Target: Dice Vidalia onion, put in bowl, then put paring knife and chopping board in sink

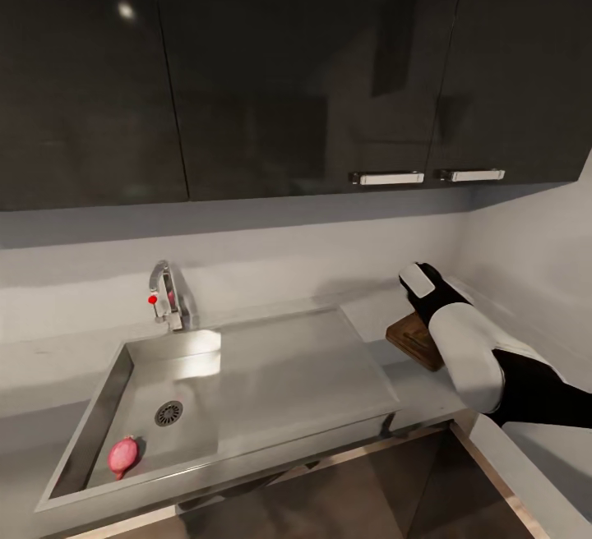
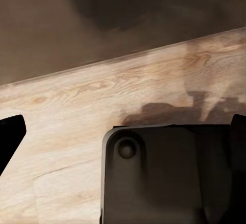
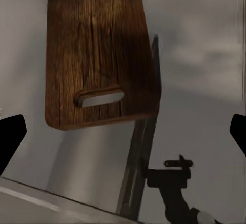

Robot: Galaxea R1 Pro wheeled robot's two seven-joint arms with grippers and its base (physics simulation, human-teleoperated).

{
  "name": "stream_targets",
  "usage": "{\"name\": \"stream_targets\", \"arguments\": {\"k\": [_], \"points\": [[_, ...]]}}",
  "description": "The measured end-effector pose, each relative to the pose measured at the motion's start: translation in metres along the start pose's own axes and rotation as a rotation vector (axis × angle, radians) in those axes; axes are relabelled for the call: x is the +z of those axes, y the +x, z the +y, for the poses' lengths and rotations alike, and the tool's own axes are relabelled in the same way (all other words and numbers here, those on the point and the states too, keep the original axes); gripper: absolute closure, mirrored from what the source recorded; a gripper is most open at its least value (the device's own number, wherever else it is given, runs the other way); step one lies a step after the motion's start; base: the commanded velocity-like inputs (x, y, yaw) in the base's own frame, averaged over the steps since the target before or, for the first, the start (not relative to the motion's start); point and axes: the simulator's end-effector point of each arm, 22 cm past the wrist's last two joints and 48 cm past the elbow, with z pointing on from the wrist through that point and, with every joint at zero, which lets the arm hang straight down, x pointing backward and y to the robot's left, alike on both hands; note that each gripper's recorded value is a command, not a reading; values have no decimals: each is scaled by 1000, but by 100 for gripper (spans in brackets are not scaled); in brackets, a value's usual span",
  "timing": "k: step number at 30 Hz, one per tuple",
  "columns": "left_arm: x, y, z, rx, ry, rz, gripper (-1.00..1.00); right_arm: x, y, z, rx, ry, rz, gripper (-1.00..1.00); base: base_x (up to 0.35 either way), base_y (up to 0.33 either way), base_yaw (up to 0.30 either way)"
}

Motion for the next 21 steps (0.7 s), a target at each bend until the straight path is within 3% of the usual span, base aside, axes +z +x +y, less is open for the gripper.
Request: {"name": "stream_targets", "arguments": {"k": [9,13,21], "points": [[-1,2,-3,-3,3,4,-100,-14,7,-20,45,137,-38,-100,0,0,0],[-1,3,-6,-8,6,7,-100,-21,11,-22,36,167,-57,-100,0,0,0],[-1,3,-9,-11,8,7,-100,-41,5,-24,19,229,-168,-100,0,0,0]]}}
